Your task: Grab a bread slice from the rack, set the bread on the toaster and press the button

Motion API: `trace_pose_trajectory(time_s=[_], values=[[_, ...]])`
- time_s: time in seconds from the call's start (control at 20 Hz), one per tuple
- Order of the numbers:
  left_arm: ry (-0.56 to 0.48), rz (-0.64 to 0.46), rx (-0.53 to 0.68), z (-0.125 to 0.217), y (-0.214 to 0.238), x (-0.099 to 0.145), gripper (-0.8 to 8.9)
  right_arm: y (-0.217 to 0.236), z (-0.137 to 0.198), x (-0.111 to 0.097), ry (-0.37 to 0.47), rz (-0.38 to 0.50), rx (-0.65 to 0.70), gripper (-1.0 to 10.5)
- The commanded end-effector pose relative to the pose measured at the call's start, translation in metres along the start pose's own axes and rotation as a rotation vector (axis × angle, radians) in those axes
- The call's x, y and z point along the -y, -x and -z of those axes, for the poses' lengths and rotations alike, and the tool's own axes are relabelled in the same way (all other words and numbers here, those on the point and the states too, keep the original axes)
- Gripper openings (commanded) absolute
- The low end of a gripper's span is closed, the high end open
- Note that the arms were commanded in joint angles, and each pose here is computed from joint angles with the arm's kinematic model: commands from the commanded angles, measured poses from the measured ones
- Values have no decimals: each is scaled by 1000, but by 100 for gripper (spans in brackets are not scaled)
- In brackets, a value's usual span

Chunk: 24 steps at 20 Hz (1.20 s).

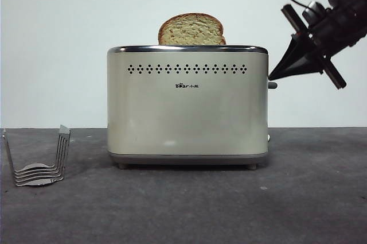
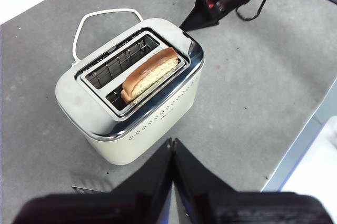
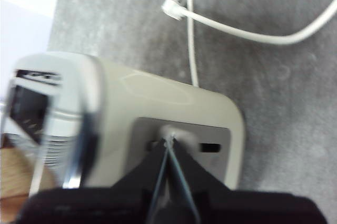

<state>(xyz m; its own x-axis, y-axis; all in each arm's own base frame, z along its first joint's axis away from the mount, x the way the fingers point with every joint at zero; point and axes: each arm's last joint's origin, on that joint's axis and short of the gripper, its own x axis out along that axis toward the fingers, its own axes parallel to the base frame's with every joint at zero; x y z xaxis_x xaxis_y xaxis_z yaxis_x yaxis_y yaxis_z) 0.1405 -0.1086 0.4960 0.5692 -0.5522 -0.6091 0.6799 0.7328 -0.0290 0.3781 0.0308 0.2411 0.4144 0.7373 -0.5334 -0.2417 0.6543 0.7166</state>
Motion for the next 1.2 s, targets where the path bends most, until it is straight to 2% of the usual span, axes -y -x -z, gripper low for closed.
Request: trace_pose_trajectory(time_s=[0.05,0.25,0.4,0.6,0.85,1.2], values=[[17,0,4,2,2,0,-8,-9,2,6,-17,-4,-23,-8],[25,-9,12,3,5,0,-8,-12,3,5,-22,-5,-37,-8],[44,-46,10,4,6,-1,-8,-13,5,5,-28,25,-42,-8],[48,-53,-39,13,-4,-2,-8,-14,6,7,-26,46,-51,-8],[63,-55,-123,26,-22,-3,-8,-24,10,19,-56,56,-89,-8],[76,-161,-159,31,-30,-8,-8,-39,20,38,-88,79,-166,-8]])
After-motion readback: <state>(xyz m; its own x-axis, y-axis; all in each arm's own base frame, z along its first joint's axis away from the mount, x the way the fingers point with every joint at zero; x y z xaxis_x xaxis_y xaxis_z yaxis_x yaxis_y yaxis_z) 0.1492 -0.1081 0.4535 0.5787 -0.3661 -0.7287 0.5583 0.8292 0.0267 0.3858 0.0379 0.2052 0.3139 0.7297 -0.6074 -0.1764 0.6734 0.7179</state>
